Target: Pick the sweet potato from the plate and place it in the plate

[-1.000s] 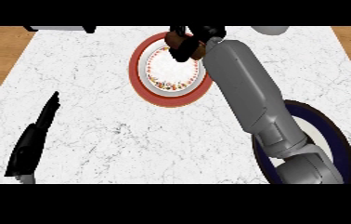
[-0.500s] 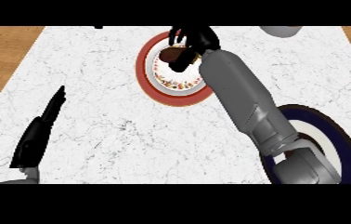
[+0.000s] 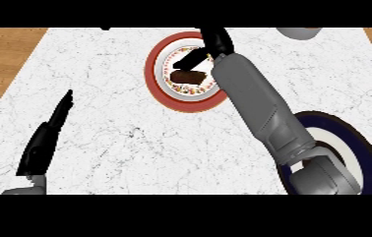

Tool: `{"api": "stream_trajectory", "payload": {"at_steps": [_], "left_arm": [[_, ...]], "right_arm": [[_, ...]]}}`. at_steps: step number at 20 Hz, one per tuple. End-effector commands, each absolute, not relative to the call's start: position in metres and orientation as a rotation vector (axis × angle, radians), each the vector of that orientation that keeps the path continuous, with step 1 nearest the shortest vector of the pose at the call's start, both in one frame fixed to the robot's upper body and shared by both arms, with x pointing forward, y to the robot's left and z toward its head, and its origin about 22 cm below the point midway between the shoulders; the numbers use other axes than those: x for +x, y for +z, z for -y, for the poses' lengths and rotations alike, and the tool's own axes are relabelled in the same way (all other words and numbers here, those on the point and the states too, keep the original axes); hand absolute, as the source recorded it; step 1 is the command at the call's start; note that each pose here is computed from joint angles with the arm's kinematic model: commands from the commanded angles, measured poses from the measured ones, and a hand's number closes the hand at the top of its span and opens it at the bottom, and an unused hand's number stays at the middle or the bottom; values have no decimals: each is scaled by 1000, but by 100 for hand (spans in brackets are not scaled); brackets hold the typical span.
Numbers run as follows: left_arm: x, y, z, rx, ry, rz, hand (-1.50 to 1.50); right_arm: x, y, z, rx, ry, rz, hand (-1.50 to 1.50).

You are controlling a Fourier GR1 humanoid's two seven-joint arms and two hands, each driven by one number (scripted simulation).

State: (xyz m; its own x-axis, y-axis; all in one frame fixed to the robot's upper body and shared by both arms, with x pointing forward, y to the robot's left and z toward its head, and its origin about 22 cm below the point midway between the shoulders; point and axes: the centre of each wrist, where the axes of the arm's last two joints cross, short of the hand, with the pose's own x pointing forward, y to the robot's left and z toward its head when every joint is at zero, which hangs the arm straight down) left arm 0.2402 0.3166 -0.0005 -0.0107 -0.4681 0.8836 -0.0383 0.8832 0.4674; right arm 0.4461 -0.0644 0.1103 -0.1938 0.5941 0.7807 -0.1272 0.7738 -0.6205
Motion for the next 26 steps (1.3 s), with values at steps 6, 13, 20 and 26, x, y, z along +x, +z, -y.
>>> {"api": "stream_trajectory", "payload": {"at_steps": [6, 13, 20, 26], "left_arm": [[223, -8, -331, 458, -324, 1524, 0], [235, 3, -329, 473, -318, 1546, 0], [233, 12, -329, 455, -304, 1555, 0], [230, 4, -324, 431, -332, 1547, 0]], "right_arm": [[454, 101, 101, -354, 270, 1668, -150], [468, 120, 198, -190, 109, 1788, -150], [449, 83, 278, -166, 155, 1866, -150], [441, 88, 326, -216, 166, 1859, -150]]}}
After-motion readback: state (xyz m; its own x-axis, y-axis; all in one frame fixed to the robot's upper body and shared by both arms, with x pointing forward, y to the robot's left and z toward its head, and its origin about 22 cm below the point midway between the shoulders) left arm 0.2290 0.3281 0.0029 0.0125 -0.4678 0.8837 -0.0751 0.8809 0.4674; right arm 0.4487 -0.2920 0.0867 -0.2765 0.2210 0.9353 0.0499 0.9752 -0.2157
